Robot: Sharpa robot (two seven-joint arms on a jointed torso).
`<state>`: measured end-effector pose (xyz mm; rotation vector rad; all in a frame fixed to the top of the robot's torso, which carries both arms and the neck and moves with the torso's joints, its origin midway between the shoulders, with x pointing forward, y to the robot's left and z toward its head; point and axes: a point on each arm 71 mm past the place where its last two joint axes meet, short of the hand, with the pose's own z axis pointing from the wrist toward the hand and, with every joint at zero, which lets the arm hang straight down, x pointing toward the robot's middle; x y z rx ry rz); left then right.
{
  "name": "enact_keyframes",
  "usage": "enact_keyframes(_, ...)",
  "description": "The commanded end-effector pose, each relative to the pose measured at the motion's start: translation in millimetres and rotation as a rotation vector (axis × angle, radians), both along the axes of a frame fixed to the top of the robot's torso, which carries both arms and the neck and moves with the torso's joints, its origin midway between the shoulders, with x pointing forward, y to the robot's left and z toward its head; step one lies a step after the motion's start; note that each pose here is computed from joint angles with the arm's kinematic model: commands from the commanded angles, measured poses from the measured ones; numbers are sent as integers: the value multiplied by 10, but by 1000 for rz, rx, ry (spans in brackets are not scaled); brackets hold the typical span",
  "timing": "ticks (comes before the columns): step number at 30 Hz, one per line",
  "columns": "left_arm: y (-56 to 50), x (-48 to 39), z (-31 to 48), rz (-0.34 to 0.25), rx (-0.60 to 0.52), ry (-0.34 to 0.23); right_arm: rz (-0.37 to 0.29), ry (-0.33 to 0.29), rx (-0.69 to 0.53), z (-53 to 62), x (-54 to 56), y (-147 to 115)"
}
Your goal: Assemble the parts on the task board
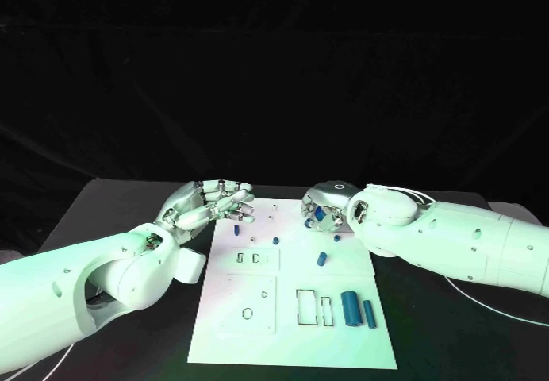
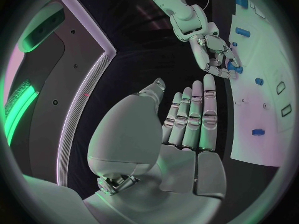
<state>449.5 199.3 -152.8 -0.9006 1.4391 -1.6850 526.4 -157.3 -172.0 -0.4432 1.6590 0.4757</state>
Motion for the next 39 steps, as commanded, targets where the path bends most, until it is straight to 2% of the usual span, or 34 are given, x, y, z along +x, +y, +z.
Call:
enact_keyframes(1, -18, -6, 14, -18, -12, 1, -3, -4, -12, -17, 5, -3)
enact_keyframes(22, -14, -5, 12, -20, -13, 4, -7, 9, -11, -90, 7, 25)
enact_keyframes(32, -8, 1, 8, -19, -14, 7, -53, -88, 51, -14, 29, -36)
enact_keyframes(39, 2, 9, 5, -15, -14, 8, -54, -155, 101, 59, -3, -22)
